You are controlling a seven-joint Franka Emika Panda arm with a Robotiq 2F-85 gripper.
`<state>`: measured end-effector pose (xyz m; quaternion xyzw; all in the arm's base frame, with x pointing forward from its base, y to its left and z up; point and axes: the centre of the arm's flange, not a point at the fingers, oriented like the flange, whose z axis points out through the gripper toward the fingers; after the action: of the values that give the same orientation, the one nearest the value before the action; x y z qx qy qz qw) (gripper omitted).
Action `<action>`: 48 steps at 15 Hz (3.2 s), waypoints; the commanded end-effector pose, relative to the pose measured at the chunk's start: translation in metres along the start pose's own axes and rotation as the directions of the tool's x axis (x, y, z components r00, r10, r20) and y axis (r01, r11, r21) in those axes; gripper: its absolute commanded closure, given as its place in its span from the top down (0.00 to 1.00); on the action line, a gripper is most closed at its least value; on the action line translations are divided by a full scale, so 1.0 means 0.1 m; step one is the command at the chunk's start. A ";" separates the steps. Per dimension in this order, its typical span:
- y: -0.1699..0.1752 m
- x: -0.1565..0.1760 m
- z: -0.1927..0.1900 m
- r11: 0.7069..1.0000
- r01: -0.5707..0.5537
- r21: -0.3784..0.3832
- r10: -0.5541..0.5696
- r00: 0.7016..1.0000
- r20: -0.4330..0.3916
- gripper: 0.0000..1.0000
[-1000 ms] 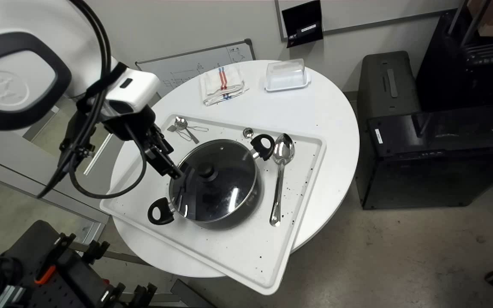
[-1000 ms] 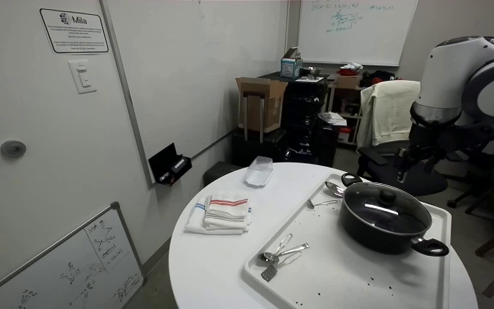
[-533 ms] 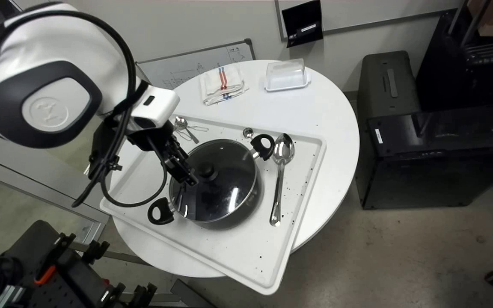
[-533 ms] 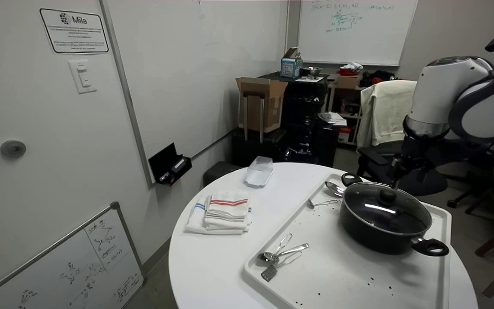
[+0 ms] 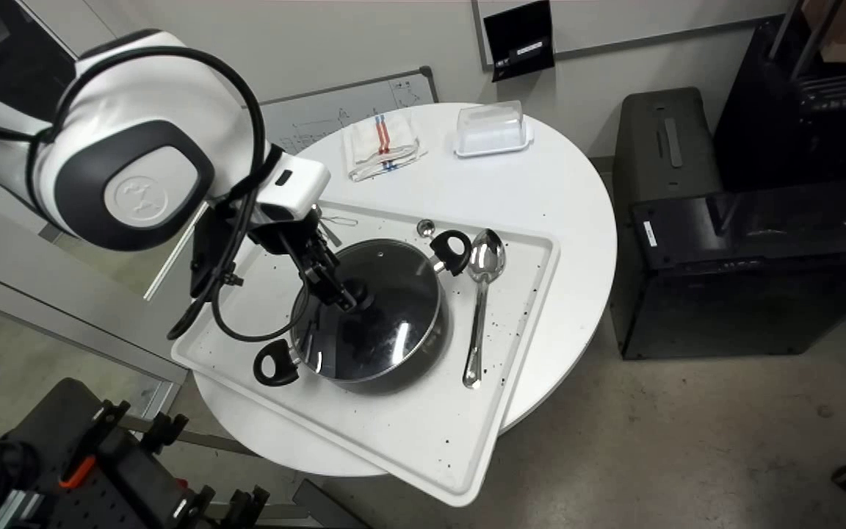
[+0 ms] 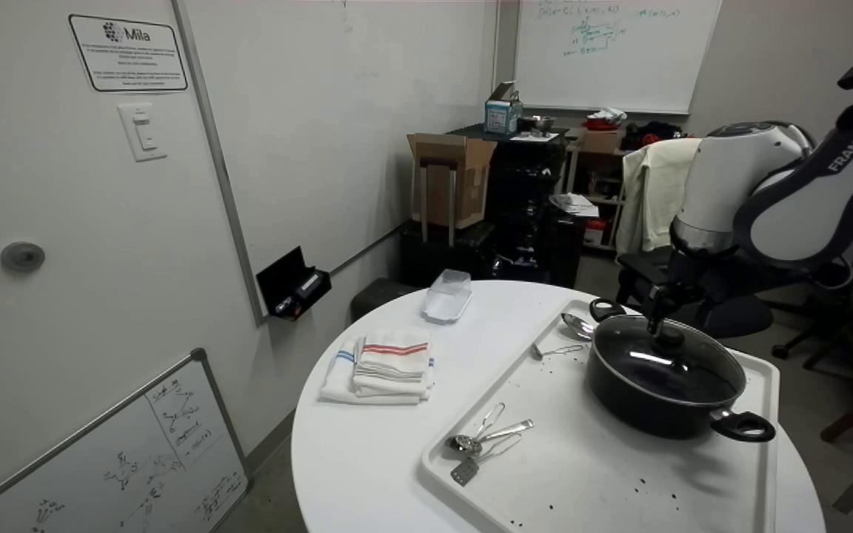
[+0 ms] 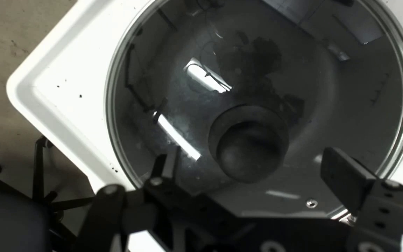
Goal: Remove the lid from the pot and put it on the table
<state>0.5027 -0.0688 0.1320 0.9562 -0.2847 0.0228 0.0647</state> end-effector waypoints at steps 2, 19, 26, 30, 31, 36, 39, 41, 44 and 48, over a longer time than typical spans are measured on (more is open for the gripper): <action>-0.12 0.09 0.16 1.000 -0.025 0.002 0.025 1.000 -0.011 1.00; -0.07 0.09 0.09 0.999 -0.046 0.019 0.046 0.999 -0.022 0.25; -0.03 -0.03 -0.47 0.999 -0.008 0.039 0.012 0.996 -0.086 0.25; -0.12 -0.07 -0.75 0.998 0.026 0.054 -0.020 0.993 -0.114 0.25; -0.15 -0.08 -0.78 0.998 0.038 0.057 -0.031 0.992 -0.118 0.25; -0.44 -0.22 -0.88 0.989 0.140 0.050 -0.132 0.983 -0.130 0.25; -0.72 -0.39 -0.91 0.972 0.233 0.029 -0.227 0.963 -0.143 0.25; -0.93 -0.54 -0.92 0.955 0.298 0.014 -0.292 0.944 -0.153 0.25; -1.27 -0.81 -0.93 0.921 0.389 -0.008 -0.385 0.908 -0.165 0.25; -1.65 -1.17 -0.90 0.872 0.489 -0.026 -0.486 0.856 -0.176 0.25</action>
<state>0.4960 0.1128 0.1899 0.9919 -0.0533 0.0876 0.0753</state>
